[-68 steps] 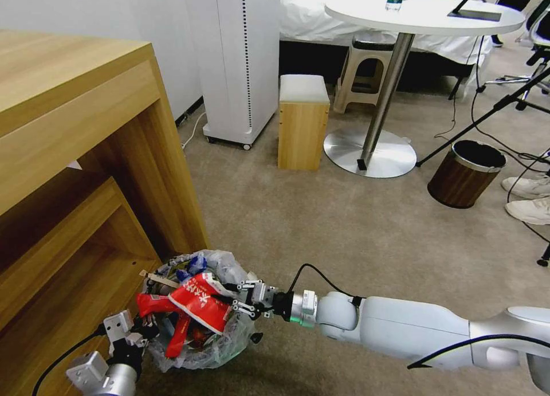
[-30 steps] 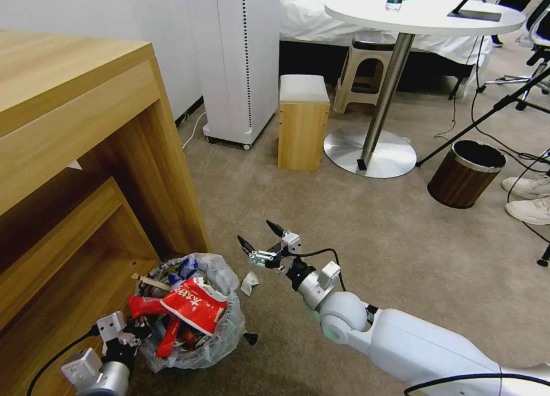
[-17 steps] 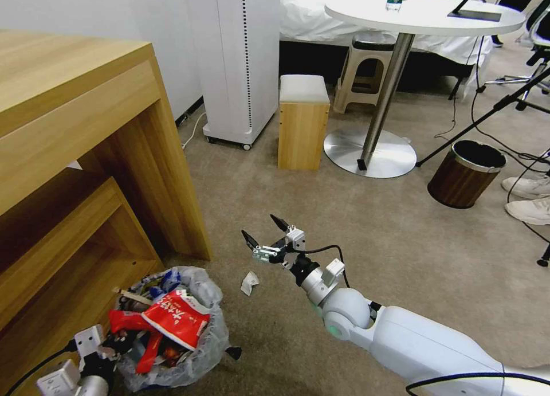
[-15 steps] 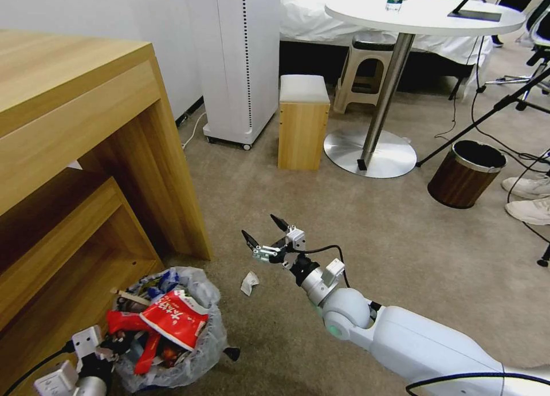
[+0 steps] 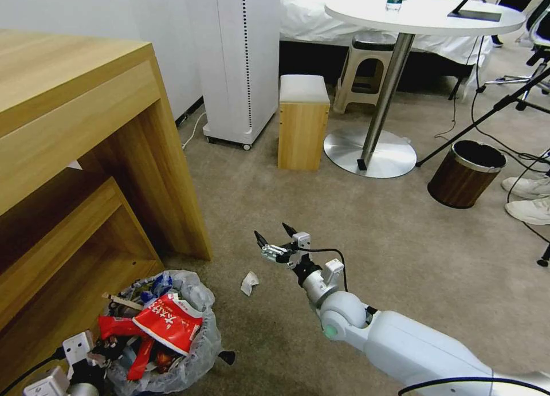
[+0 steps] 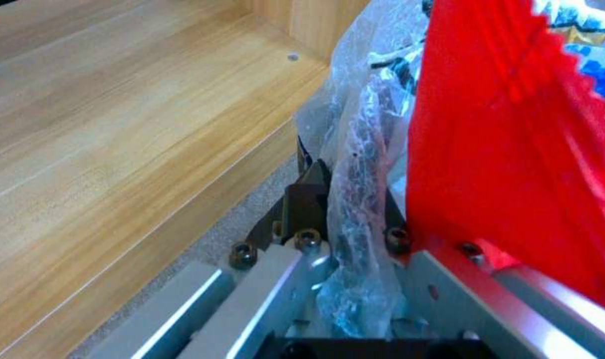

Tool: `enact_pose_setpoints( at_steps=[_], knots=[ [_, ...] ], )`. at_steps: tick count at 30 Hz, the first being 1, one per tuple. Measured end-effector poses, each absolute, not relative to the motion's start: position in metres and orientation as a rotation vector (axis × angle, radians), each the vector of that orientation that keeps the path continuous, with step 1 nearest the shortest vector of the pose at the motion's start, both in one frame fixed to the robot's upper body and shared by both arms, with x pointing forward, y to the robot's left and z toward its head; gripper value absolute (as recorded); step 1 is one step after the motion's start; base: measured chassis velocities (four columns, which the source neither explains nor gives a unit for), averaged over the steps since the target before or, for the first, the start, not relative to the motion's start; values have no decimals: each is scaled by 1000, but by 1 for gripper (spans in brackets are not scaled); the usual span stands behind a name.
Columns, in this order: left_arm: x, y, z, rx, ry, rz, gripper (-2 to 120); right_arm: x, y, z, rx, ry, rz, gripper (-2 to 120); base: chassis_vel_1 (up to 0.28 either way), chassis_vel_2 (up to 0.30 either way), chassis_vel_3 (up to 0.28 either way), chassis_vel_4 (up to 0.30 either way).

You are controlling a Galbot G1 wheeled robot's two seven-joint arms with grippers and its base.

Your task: Pick up the trash bin and place the garbage on the floor into it.

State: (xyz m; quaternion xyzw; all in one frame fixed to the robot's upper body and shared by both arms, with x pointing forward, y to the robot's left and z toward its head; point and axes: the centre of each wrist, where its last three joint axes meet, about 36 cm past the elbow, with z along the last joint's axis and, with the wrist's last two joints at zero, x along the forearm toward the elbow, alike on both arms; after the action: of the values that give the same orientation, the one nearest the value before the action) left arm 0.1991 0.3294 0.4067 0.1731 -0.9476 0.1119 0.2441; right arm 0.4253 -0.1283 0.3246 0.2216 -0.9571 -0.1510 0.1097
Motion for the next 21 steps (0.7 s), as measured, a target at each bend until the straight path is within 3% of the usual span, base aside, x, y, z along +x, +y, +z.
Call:
enact_pose_setpoints(
  at_steps=[7,13,21],
  knots=[
    [200,327,407,468,-2596,312,1,430,-119,301,457,-2698,-426,98,0,0,0,0],
    [199,323,408,462,-2610,314,1,438,-61,274,385,-2585,-465,92,0,0,0,0],
    [199,321,411,459,-2617,316,1,442,-40,251,343,-2547,-441,93,0,0,0,0]
  ],
)
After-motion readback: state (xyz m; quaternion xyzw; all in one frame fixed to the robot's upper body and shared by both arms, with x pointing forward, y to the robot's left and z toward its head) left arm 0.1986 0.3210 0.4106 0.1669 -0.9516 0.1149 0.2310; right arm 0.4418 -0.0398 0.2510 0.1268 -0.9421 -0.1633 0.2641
